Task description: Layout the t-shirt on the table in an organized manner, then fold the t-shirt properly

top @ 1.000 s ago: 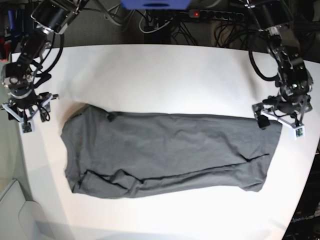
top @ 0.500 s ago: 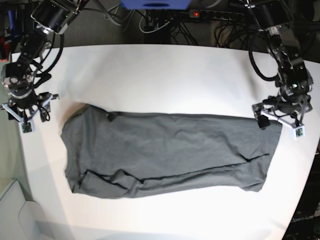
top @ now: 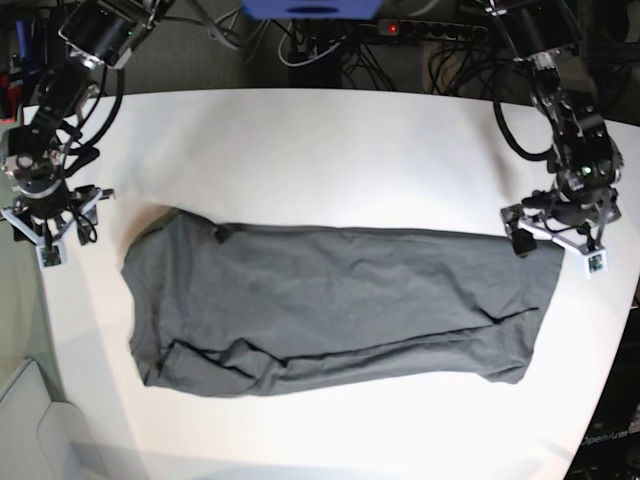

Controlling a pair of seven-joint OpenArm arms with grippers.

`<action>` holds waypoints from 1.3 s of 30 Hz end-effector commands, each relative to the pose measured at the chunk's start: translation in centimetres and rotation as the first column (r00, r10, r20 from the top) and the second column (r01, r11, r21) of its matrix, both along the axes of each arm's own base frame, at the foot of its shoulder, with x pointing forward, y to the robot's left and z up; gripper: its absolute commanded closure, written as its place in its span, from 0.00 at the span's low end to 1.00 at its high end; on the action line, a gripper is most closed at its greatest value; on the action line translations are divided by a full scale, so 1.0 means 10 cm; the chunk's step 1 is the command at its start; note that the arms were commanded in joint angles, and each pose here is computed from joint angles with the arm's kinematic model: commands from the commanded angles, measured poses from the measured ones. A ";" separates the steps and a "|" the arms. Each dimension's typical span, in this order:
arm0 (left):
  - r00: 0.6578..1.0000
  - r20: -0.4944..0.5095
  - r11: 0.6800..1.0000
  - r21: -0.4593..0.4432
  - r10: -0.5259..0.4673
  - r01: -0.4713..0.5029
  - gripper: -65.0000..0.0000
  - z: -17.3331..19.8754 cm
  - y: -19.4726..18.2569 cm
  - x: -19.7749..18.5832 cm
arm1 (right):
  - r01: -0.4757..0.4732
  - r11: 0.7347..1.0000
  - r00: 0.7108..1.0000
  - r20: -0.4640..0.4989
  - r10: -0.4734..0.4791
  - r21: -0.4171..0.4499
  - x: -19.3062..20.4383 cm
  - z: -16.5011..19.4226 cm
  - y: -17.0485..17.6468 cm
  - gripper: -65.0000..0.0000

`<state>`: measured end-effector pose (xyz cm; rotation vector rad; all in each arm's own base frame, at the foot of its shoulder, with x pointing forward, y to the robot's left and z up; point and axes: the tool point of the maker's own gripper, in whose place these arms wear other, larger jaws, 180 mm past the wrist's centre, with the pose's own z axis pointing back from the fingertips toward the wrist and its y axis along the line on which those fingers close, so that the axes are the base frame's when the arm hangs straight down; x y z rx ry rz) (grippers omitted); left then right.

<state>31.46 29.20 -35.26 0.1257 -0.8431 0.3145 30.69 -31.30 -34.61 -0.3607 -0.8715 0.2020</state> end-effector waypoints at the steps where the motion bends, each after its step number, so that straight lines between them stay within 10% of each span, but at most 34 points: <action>1: 0.999 0.046 1.000 0.021 0.000 -0.001 0.00 0.14 0.05 0.08 | -0.006 1.000 0.999 0.054 0.007 -0.014 0.08 0.16 -0.04 0.42; 39: 0.997 0.073 0.999 0.035 -0.003 0.001 0.00 0.12 0.05 0.06 | -0.007 1.000 0.998 0.057 0.008 -0.019 0.09 0.17 -0.03 0.42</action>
